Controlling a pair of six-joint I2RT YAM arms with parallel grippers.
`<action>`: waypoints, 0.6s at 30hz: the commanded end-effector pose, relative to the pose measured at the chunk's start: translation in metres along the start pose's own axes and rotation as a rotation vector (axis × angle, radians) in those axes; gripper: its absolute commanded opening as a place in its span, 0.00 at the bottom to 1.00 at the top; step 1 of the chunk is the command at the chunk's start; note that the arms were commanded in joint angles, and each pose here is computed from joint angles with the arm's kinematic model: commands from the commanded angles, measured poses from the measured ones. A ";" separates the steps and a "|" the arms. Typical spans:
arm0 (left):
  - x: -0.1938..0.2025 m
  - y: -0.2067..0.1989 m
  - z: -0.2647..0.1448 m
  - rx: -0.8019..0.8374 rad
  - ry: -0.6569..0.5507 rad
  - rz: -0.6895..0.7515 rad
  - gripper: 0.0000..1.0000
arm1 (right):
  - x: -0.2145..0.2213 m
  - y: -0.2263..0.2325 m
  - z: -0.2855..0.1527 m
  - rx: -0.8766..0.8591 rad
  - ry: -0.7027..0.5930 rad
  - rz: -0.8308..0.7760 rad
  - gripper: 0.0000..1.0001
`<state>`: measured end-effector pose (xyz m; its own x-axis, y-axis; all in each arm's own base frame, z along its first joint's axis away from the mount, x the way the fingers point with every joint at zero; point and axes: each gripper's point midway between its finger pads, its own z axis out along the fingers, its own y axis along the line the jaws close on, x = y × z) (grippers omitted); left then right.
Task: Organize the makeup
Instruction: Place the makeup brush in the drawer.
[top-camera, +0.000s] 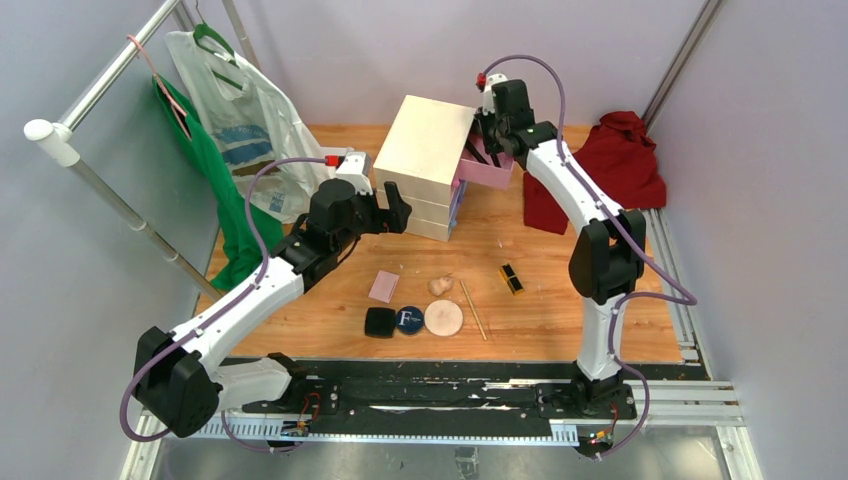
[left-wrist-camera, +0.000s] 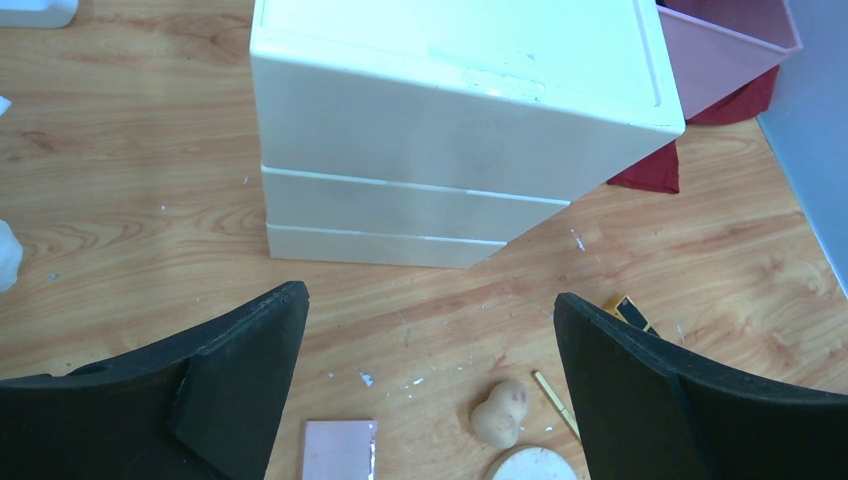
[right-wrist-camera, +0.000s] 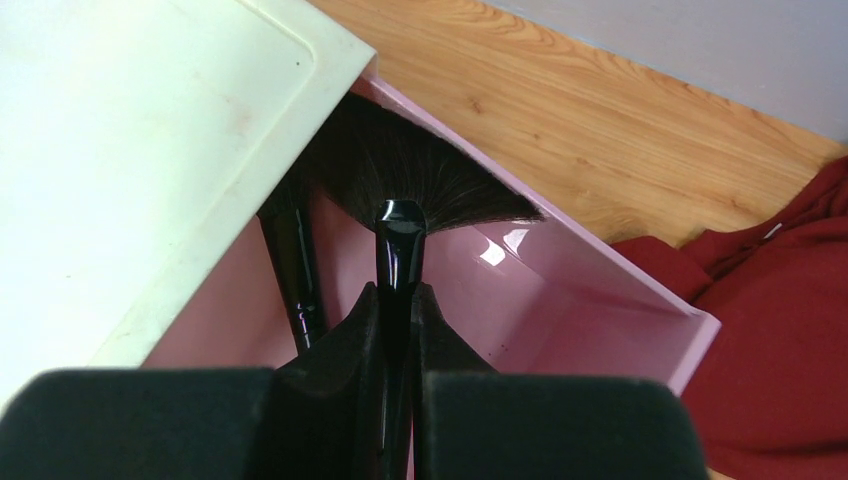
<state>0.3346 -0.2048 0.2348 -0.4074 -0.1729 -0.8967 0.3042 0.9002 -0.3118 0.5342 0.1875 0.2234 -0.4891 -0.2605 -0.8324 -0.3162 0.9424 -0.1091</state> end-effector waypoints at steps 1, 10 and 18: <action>-0.002 -0.001 0.001 -0.001 -0.019 0.001 0.98 | 0.017 -0.005 0.000 0.008 0.079 -0.008 0.01; 0.000 -0.001 0.003 0.001 -0.013 0.000 0.98 | 0.018 -0.002 -0.002 -0.009 0.084 -0.018 0.07; 0.000 -0.002 0.004 0.002 -0.012 -0.001 0.98 | 0.002 -0.001 -0.010 -0.023 0.039 -0.029 0.38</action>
<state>0.3353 -0.2053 0.2321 -0.4126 -0.1696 -0.8950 0.3024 0.9013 -0.3102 0.5259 0.1857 0.2051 -0.5398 -0.2943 -0.7887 -0.3394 0.9335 -0.1161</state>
